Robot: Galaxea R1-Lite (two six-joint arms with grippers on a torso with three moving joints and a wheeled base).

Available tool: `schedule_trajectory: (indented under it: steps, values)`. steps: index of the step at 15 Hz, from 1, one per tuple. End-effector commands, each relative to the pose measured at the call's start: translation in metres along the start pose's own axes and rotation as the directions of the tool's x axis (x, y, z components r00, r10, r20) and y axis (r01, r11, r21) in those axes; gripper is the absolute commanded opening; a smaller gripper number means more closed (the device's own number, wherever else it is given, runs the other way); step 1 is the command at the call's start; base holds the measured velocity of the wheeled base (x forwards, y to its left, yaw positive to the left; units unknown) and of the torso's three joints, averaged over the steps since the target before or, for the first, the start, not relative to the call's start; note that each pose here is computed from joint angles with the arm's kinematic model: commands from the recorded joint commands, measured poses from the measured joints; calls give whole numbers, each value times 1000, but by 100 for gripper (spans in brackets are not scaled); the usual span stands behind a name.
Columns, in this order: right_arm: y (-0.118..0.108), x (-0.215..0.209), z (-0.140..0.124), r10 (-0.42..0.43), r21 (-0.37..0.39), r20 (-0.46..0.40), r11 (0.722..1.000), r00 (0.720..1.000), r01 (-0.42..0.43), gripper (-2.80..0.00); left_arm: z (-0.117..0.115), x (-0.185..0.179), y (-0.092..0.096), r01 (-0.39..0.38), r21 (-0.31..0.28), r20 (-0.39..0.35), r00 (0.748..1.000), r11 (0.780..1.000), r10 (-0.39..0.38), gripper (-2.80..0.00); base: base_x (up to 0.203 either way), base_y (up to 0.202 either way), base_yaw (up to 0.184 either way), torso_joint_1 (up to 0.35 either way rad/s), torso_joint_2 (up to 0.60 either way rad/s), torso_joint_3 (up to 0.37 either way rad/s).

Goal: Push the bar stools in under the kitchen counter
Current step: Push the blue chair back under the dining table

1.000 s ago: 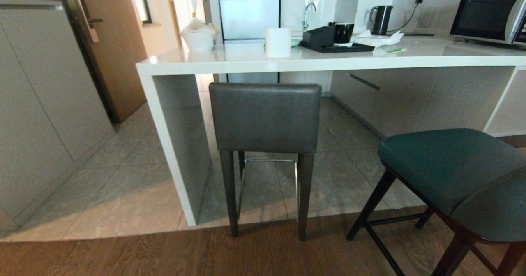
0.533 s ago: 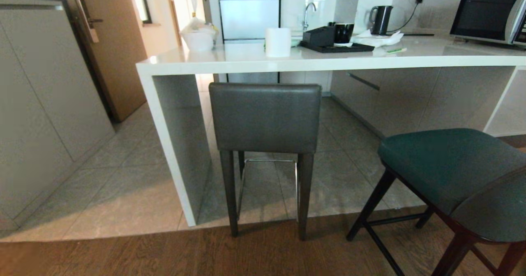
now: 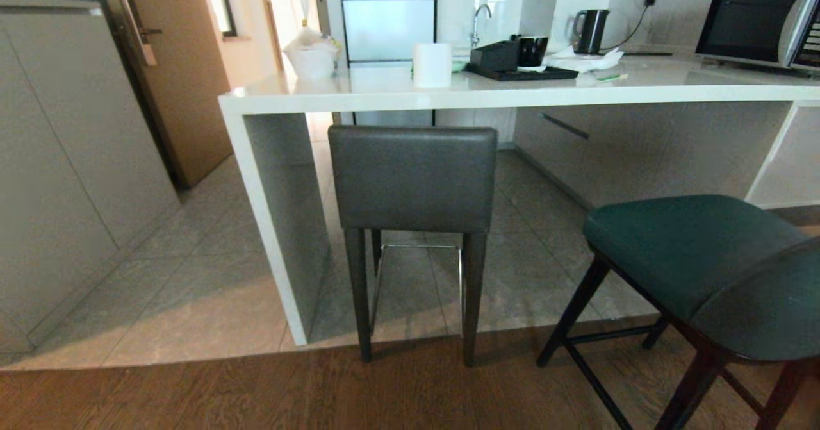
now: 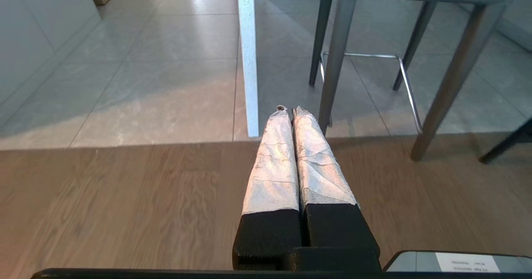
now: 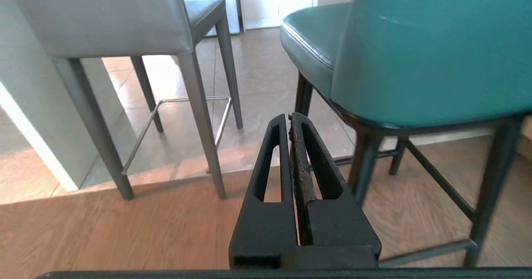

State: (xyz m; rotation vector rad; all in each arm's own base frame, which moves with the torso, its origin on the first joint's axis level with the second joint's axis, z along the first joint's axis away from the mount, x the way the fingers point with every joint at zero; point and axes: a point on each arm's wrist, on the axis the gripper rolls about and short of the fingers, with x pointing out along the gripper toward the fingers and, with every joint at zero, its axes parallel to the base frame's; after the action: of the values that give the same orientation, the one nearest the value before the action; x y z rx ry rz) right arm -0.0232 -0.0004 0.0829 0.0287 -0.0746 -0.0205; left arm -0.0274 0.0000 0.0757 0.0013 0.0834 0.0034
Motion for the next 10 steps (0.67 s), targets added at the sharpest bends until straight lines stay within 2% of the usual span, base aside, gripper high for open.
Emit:
schedule_trajectory:
  steps: [1,3,10]
  values:
    - [0,1,-7,-1,-1,-24,1000,1000,1,-280,0,0,0,-4,1,10,1000,1000,4,-280,-206,0,-5,2,7,-2]
    - [0,1,-6,-1,-1,-22,1000,1000,1,-280,0,0,0,-3,0,11,1000,1000,3,-280,-135,0,-5,2,5,3]
    - [0,1,-7,-1,-1,-23,1000,1000,1,-280,-1,0,0,-1,28,8,1000,1000,1,-280,0,0,0,0,0,0]
